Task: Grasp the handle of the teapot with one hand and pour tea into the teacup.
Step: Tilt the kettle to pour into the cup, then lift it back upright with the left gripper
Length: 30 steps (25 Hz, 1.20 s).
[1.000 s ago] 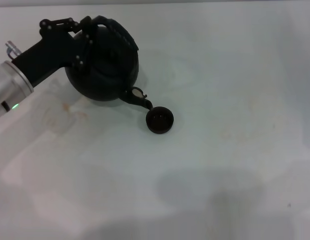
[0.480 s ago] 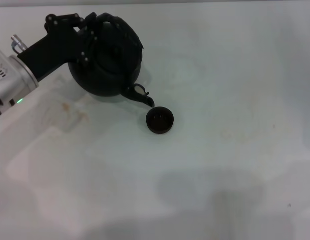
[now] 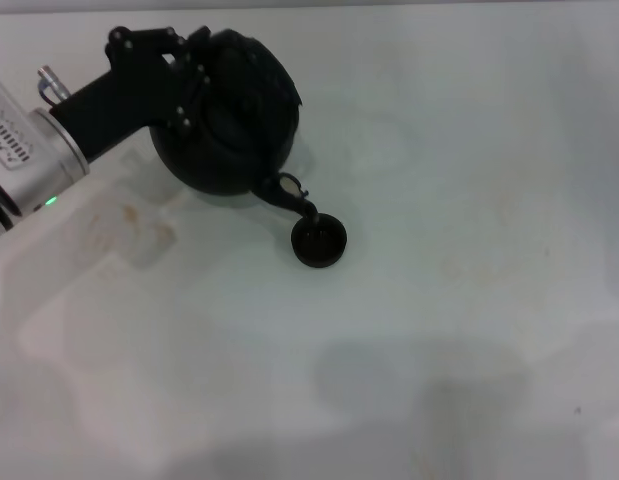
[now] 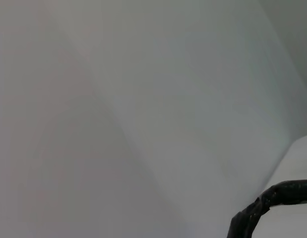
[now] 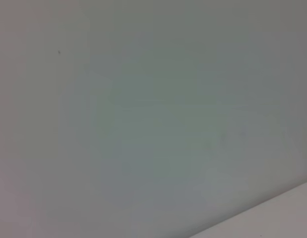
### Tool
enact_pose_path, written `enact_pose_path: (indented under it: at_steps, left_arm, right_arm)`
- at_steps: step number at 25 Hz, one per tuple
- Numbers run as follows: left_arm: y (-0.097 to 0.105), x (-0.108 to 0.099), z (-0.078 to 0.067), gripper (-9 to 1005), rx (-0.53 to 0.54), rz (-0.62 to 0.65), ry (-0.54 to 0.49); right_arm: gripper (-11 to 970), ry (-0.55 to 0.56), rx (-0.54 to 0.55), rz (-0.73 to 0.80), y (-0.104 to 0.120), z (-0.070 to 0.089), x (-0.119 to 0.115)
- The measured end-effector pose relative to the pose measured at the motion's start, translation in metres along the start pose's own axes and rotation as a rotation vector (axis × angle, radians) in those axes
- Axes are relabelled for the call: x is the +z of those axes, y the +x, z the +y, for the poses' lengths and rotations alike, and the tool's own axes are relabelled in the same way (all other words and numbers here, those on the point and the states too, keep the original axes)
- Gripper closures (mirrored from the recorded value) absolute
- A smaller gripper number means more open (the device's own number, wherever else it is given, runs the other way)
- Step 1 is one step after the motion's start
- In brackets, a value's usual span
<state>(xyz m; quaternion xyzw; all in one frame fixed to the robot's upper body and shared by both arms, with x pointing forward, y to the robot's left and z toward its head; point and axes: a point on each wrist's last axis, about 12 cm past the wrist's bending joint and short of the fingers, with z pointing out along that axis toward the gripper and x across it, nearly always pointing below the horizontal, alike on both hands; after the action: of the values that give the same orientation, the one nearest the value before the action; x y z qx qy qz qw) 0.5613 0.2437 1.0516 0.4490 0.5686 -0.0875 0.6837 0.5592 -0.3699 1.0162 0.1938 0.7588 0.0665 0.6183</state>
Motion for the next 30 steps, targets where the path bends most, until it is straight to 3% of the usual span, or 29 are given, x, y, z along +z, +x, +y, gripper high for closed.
enact_pose_path:
  at_steps: [7, 30]
  left_arm:
    - [-0.0008, 0.0014, -0.0011, 877, 0.062, -0.003, 0.021]
    - [-0.0045, 0.0051, 0.0014, 882, 0.128, -0.024, 0.025]
  right_arm:
    - [133, 0.000, 0.025, 0.004, 0.0018, 0.0007, -0.0008]
    - [133, 0.004, 0.030, 0.011, 0.0037, -0.0003, -0.0019]
